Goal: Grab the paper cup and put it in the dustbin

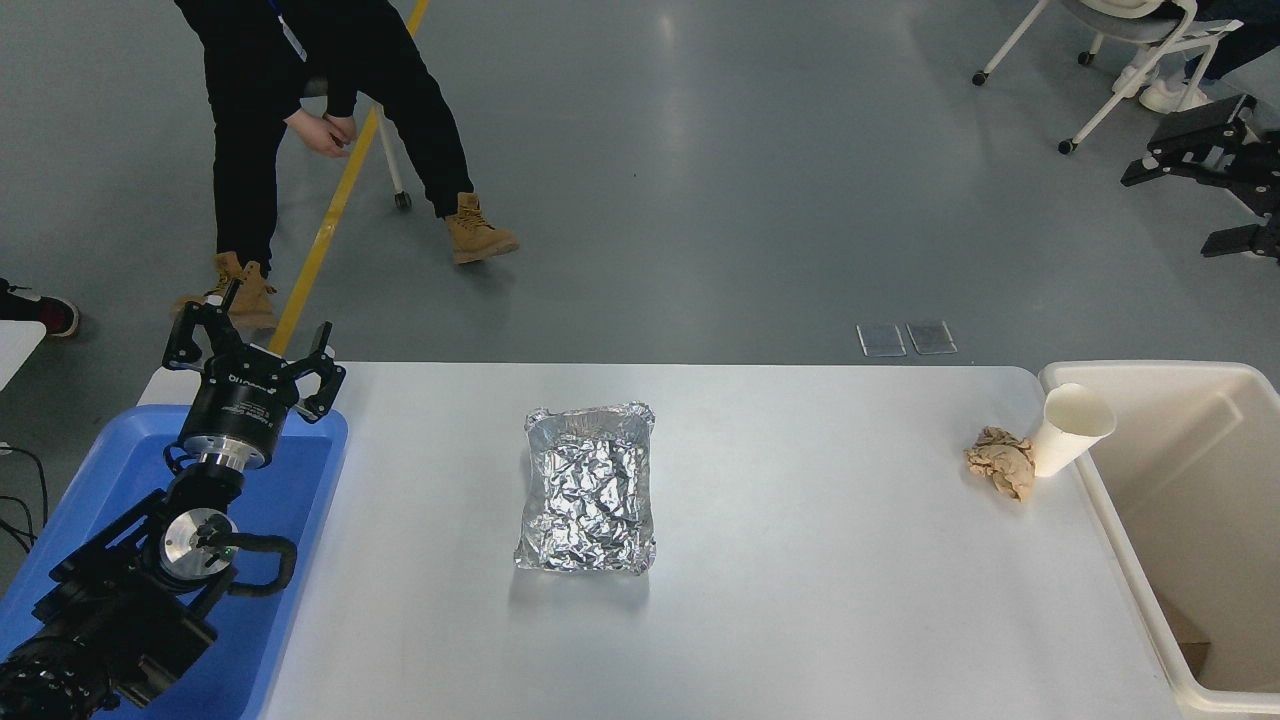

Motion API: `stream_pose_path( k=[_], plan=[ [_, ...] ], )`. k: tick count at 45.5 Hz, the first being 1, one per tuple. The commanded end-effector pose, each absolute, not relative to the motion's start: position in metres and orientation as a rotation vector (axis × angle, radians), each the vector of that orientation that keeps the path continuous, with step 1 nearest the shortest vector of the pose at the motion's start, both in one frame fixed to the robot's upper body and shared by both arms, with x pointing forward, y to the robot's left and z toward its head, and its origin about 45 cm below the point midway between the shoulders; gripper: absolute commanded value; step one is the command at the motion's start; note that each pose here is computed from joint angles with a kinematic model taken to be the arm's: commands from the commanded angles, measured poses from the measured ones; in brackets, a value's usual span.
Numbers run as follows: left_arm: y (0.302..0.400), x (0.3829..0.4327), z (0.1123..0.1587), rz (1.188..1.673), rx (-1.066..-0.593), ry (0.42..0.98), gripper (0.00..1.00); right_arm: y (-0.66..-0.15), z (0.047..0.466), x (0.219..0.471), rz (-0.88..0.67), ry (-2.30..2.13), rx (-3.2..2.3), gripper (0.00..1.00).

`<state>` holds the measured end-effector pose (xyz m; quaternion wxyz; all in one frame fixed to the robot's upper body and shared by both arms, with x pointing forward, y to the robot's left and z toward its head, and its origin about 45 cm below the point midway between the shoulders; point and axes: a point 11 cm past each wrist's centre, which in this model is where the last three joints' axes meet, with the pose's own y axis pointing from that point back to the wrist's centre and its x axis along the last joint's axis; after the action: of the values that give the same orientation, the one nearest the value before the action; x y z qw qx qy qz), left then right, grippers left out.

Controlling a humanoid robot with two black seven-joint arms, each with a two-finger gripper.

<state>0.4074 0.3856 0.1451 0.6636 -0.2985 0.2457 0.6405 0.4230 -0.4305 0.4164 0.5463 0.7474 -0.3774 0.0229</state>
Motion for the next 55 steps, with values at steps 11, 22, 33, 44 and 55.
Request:
stream_pose_path(
  k=[11,22,33,44,55],
  plan=[
    [0.3857,0.4074,0.1450,1.448,-0.674,0.555,0.99,-0.366,0.440,0.385,0.026,-0.679,1.820,1.00],
    [0.3853,0.4075,0.1453,1.446,-0.675,0.555,0.99,-0.335,0.438,0.368,0.015,-0.580,1.842,1.00],
    [0.3857,0.4074,0.1450,1.448,-0.674,0.555,0.99,-0.332,0.432,0.367,0.004,-0.558,1.838,1.00],
    [0.3858,0.4069,0.1444,1.449,-0.674,0.556,0.99,-0.361,0.389,0.368,-0.110,-0.556,1.791,1.00],
    [0.3854,0.4070,0.1447,1.447,-0.674,0.556,0.99,-0.408,0.340,0.379,-0.084,-0.672,1.651,1.00]
  ],
)
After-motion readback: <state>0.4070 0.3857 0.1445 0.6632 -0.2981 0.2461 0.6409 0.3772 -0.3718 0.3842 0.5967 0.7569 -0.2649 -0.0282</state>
